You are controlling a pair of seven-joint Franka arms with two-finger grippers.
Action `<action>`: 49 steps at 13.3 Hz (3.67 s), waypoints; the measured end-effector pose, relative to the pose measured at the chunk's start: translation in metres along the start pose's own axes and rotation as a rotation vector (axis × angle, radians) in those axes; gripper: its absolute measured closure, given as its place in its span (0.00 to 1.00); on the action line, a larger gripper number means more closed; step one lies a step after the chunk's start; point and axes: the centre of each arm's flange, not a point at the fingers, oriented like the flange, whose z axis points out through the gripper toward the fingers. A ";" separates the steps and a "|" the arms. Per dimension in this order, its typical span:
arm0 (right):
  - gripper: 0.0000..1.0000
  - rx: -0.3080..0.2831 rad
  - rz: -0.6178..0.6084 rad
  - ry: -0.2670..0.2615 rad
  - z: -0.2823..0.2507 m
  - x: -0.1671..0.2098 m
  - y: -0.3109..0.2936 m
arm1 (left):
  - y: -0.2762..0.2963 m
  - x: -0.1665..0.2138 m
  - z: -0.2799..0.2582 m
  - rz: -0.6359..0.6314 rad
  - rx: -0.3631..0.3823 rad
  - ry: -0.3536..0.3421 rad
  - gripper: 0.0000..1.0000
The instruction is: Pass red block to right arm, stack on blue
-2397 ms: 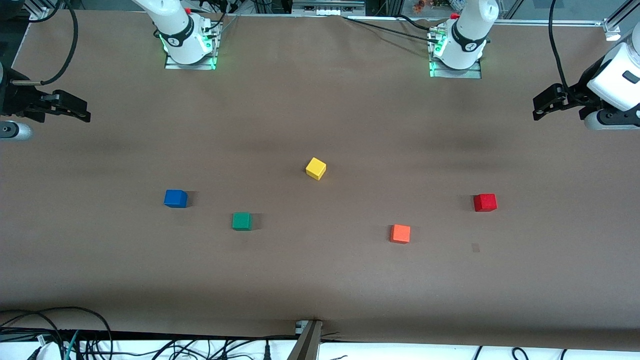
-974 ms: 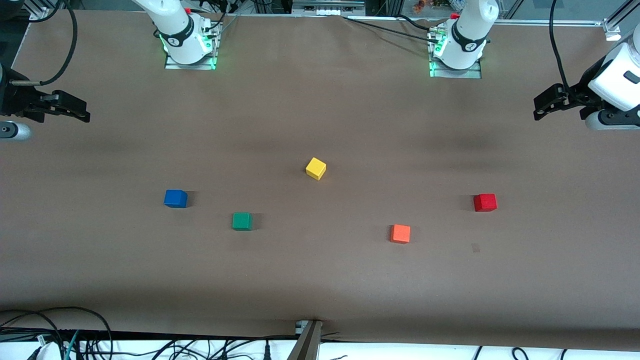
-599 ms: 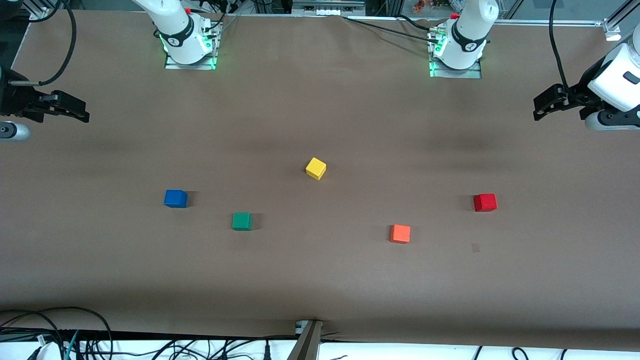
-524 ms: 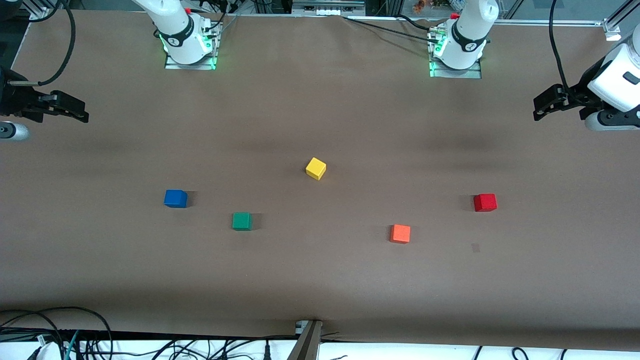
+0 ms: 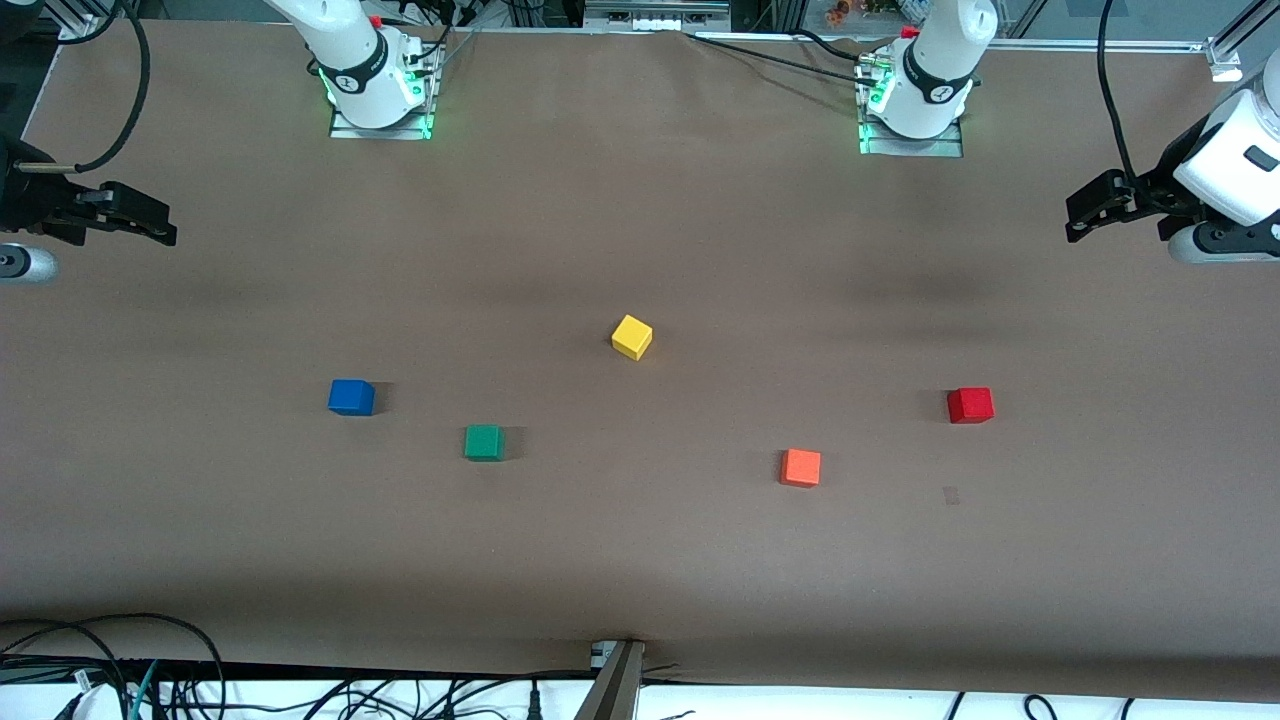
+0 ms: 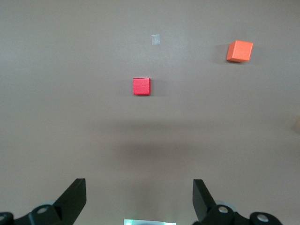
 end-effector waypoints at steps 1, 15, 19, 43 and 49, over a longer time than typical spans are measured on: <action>0.00 0.000 0.000 0.000 0.000 0.001 0.000 | 0.001 0.000 0.000 0.000 0.000 0.001 0.00; 0.00 -0.003 0.003 -0.001 0.017 0.017 0.002 | -0.039 0.018 0.002 0.014 0.246 -0.032 0.00; 0.00 -0.004 0.003 -0.003 0.021 0.021 0.001 | -0.100 0.022 0.011 0.209 0.272 -0.100 0.00; 0.00 -0.006 -0.001 -0.033 0.039 0.032 -0.001 | -0.322 0.089 0.464 1.079 -0.893 0.505 0.00; 0.00 -0.005 -0.040 -0.030 0.039 0.033 0.000 | -0.276 0.120 0.505 1.254 -1.002 0.789 0.00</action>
